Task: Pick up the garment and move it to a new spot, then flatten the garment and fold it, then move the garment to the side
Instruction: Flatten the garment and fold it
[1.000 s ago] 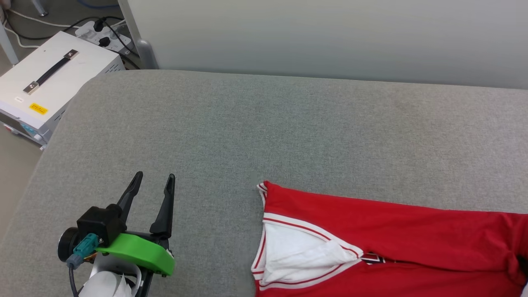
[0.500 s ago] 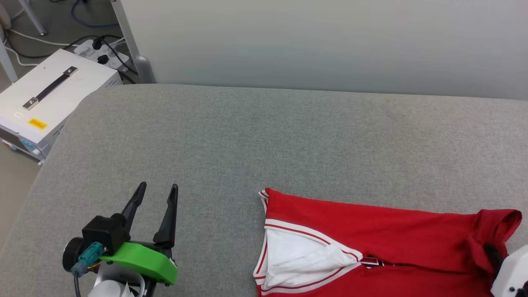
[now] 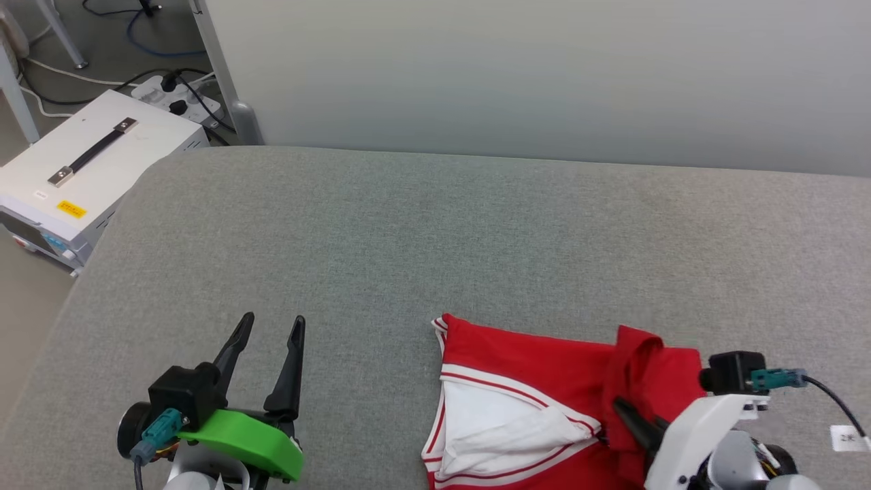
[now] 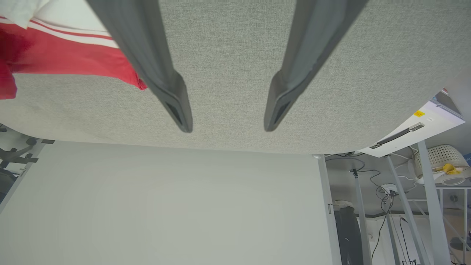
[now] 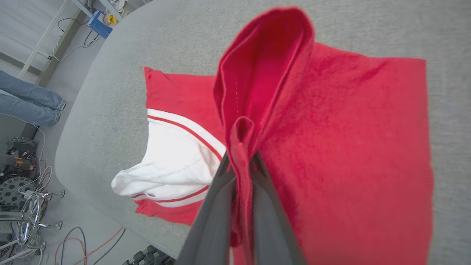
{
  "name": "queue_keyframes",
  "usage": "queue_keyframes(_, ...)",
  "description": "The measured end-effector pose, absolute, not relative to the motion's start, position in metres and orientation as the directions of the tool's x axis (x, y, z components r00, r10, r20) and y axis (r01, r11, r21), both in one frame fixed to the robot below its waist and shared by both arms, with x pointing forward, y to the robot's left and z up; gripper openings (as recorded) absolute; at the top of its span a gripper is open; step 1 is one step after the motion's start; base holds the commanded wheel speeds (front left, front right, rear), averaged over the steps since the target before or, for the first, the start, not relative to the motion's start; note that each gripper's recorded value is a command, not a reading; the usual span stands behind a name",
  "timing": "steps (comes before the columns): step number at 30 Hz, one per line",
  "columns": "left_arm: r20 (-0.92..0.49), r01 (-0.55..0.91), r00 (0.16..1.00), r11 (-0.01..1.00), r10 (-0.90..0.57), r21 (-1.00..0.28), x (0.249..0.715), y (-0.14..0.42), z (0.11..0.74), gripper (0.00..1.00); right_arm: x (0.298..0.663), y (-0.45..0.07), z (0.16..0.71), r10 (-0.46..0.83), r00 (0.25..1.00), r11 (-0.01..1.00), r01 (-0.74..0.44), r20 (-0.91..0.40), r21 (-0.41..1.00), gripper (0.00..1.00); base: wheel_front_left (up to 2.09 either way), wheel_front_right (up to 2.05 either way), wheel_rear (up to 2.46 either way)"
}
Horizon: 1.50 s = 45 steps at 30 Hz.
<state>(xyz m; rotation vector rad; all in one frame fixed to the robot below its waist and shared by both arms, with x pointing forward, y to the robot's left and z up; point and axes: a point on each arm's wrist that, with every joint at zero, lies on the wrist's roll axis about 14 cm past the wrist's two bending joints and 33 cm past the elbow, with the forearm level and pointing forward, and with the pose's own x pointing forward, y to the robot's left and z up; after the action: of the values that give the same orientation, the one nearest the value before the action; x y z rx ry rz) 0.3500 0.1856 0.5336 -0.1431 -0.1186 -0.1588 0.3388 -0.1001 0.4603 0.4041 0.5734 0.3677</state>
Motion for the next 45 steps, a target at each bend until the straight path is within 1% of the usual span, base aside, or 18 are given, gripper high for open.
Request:
queue_keyframes(6,0.116,0.139,0.985,0.981,-0.124,-0.135,0.348,0.195,0.529,1.0,0.339,-0.048,0.468,0.558,0.723,0.794,-0.323,-0.407,0.515,0.0,0.0,0.0,0.0)
queue_keyframes(11,0.108,0.111,0.989,0.985,-0.097,-0.133,0.344,0.204,0.527,1.0,0.335,-0.004,0.47,0.665,0.666,0.692,-0.379,-0.338,0.615,0.0,0.0,0.0,0.0)
queue_keyframes(15,0.104,0.097,0.991,0.986,-0.084,-0.133,0.342,0.209,0.525,1.0,0.337,0.014,0.467,0.691,0.649,0.668,-0.404,-0.32,0.624,0.0,0.0,0.0,0.0)
queue_keyframes(20,0.1,0.081,0.993,0.988,-0.068,-0.133,0.339,0.214,0.524,1.0,0.337,0.026,0.457,0.704,0.627,0.665,-0.415,-0.334,0.621,0.0,0.0,0.0,0.0)
queue_keyframes(21,0.099,0.079,0.993,0.988,-0.066,-0.133,0.338,0.215,0.524,1.0,0.337,0.028,0.455,0.704,0.625,0.666,-0.416,-0.337,0.618,0.64,0.0,0.0,0.0)
queue_keyframes(22,0.099,0.077,0.993,0.988,-0.064,-0.133,0.338,0.215,0.524,1.0,0.338,0.029,0.454,0.703,0.626,0.667,-0.417,-0.337,0.617,1.0,0.0,0.0,0.0)
queue_keyframes(27,0.096,0.074,0.993,0.988,-0.061,-0.135,0.337,0.216,0.523,1.0,0.336,0.041,0.455,0.725,0.607,0.651,-0.45,-0.326,0.611,1.0,0.0,0.0,0.0)
queue_keyframes(30,0.096,0.078,0.993,0.988,-0.065,-0.136,0.338,0.215,0.522,1.0,0.326,0.058,0.464,0.768,0.569,0.603,-0.488,-0.294,0.631,1.0,0.0,0.0,0.0)
queue_keyframes(32,0.097,0.084,0.993,0.987,-0.071,-0.136,0.338,0.213,0.523,1.0,0.323,0.065,0.474,0.787,0.559,0.575,-0.513,-0.261,0.637,1.0,0.0,0.0,0.0)
queue_keyframes(35,0.102,0.092,0.992,0.986,-0.078,-0.137,0.339,0.211,0.524,1.0,0.331,0.064,0.487,0.778,0.589,0.578,-0.534,-0.219,0.618,1.0,0.0,0.0,0.0)
queue_keyframes(36,0.104,0.094,0.991,0.986,-0.081,-0.137,0.339,0.21,0.524,1.0,0.335,0.062,0.491,0.77,0.602,0.59,-0.548,-0.21,0.593,1.0,0.0,0.0,0.0)
queue_keyframes(40,0.117,0.109,0.989,0.985,-0.093,-0.136,0.342,0.205,0.529,1.0,0.363,0.041,0.517,0.711,0.686,0.677,-0.611,-0.151,0.41,1.0,0.0,0.0,0.0)
queue_keyframes(42,0.128,0.116,0.987,0.984,-0.099,-0.136,0.343,0.203,0.532,1.0,0.378,0.019,0.529,0.672,0.73,0.731,-0.629,-0.123,0.264,1.0,0.0,0.0,0.0)
queue_keyframes(45,0.145,0.128,0.984,0.982,-0.109,-0.135,0.345,0.199,0.537,1.0,0.399,-0.026,0.544,0.585,0.807,0.81,-0.577,-0.081,0.101,1.0,0.0,0.0,0.0)
